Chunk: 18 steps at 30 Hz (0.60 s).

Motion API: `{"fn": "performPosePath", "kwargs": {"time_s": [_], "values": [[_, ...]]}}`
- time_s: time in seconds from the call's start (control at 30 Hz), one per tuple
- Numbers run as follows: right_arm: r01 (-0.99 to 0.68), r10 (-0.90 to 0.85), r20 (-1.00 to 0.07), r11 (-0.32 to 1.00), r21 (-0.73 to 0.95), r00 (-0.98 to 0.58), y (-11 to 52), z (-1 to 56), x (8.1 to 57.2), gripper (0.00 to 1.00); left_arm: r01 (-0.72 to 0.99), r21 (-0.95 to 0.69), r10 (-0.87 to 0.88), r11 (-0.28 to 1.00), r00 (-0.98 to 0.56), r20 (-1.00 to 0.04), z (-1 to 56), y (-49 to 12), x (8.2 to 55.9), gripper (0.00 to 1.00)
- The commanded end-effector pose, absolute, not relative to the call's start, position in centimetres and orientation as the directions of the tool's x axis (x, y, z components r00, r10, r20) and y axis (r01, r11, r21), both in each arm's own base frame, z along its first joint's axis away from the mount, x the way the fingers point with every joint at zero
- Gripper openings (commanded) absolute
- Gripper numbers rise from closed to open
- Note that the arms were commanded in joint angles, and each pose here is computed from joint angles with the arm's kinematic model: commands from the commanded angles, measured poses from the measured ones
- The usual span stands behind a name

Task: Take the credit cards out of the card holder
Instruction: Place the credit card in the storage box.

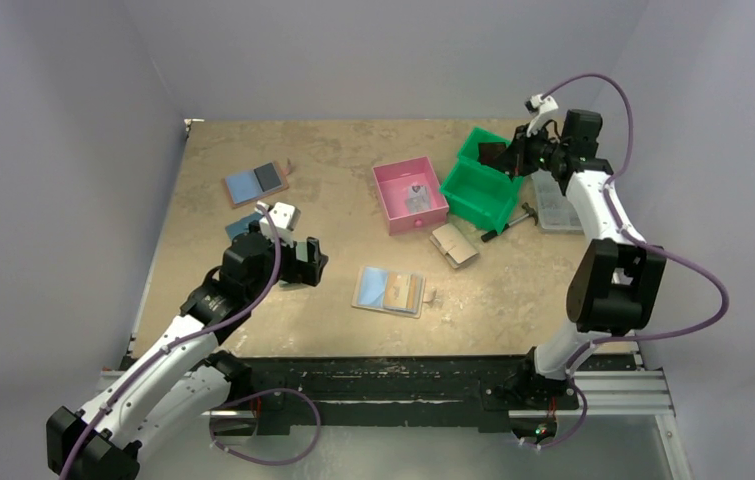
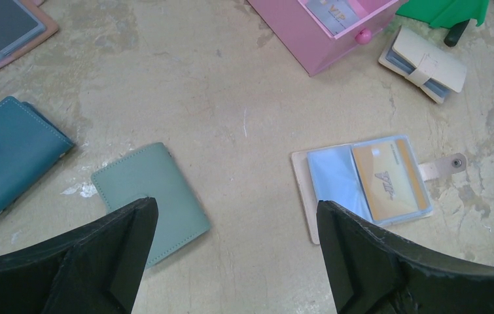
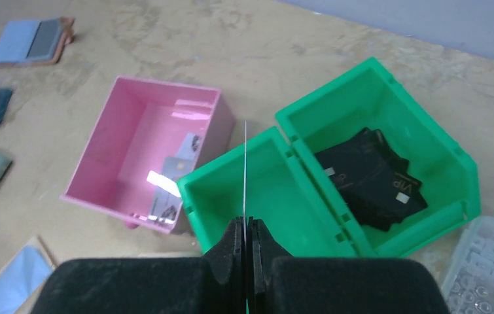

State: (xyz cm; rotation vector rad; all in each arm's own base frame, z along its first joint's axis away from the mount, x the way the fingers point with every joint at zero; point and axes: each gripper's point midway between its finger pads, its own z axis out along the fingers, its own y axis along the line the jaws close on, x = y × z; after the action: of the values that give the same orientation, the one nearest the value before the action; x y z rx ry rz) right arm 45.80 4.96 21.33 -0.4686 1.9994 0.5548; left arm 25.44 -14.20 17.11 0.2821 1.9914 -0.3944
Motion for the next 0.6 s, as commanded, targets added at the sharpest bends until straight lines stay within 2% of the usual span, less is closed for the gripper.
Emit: {"fn": "performPosePath", "kwargs": {"time_s": [0.0, 0.57], "values": [[-0.42, 0.013, -0.917, 0.887, 0.194, -0.398, 2.8, 24.6, 50.0, 0.0, 0.368, -0.133, 0.008, 0.92, -0.359, -0.933, 19.4, -14.1, 26.4, 0.99], [-0.214, 0.227, -0.815, 0.896, 0.389, -0.533, 1.2, 19.0, 55.4, 0.01, 0.355, -0.132, 0.007, 0.926, -0.366, -0.931, 19.1, -13.8, 26.8, 0.99]]}}
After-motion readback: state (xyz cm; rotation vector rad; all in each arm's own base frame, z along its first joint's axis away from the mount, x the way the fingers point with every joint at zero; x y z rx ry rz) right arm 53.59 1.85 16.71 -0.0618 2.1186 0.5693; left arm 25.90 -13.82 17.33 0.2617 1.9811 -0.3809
